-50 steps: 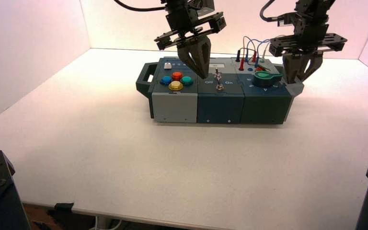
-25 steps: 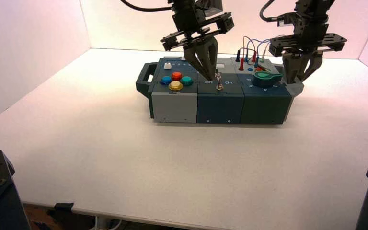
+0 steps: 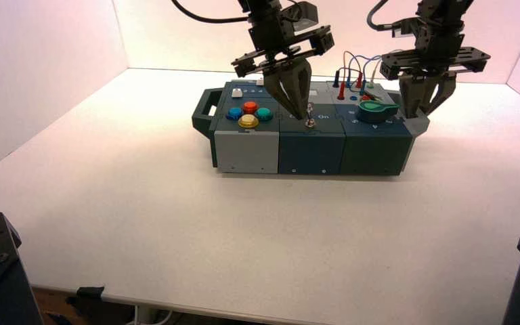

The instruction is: Flip the bottom switch on with the left gripper.

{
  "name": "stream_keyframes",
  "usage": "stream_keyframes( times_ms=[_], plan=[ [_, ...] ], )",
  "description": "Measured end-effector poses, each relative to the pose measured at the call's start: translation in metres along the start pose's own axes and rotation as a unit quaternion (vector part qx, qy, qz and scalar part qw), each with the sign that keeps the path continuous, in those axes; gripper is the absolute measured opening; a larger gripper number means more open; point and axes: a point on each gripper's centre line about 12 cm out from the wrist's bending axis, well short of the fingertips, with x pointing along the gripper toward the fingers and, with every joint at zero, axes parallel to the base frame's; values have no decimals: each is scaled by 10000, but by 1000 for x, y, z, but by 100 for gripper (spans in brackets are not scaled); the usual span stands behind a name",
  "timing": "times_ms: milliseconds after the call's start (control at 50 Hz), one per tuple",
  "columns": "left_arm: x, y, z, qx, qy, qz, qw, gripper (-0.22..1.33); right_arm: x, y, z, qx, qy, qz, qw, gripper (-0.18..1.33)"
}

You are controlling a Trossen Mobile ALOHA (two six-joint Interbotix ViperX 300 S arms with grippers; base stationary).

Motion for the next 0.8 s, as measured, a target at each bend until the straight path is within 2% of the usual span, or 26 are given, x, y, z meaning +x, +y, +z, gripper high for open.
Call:
stream_keyframes(
  times_ms=[200, 540, 800],
  plan=[
    [2, 1, 0, -6, 36, -4, 10000, -17, 0, 0, 0, -6, -8, -4, 10000, 47],
    [2, -1, 10, 41, 29, -39, 10000, -17, 1, 0, 0, -1, 8, 0, 10000, 47],
    [5, -3, 12, 44, 63, -72, 9999, -16, 1, -1, 0, -7, 8, -5, 10000, 47]
  ],
)
